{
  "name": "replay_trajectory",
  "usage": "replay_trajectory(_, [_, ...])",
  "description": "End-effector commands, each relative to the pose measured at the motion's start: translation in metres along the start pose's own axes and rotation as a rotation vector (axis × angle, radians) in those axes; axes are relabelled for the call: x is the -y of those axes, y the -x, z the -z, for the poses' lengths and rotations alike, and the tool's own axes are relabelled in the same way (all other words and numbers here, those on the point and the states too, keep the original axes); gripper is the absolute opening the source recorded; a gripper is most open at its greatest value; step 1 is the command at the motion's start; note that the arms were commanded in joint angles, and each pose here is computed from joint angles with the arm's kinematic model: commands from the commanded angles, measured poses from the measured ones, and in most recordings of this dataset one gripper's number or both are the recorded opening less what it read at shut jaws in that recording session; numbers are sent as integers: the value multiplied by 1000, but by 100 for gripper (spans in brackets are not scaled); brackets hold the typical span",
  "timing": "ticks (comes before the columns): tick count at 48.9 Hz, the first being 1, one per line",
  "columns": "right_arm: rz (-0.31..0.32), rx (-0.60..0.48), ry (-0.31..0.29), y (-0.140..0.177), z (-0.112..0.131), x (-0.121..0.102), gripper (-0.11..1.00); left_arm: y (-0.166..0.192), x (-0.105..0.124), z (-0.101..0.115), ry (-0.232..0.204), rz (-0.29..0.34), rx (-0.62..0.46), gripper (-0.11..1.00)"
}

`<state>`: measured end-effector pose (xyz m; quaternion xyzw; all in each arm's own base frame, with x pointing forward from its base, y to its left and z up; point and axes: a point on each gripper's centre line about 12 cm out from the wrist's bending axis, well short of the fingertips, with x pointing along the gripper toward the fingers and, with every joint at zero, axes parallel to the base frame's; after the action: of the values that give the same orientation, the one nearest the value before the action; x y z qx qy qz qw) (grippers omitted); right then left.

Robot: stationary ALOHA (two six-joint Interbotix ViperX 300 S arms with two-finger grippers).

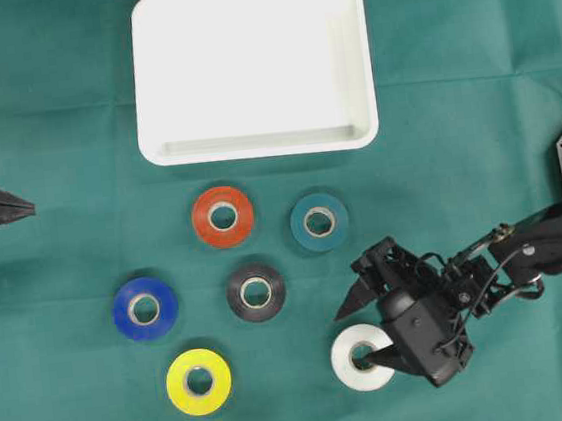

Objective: Put the tape into the white case with the right arm.
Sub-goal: 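Lower the right gripper into the white roll's hole and close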

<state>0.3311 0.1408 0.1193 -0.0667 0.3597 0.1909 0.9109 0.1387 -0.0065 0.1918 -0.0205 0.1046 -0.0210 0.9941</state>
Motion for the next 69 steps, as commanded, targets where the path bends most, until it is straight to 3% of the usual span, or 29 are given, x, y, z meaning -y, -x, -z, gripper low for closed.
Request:
replay_trajectory(1, [14,-41,-11,-1,-7,1,42,0,0,-4,0,2,9,0])
replay_trajectory(11, [45,-183,-9,-9,-6,1,43,0,0,-4,0,2,8,0])
replay_trajectory(30, [41,-160,-8,-11,-18,-2,42,0,0,-4,0,2,8,0])
replay_trajectory(69, [46,-189,-38,-28,-16,-1,38,-1,0,-2,0,2,3,0])
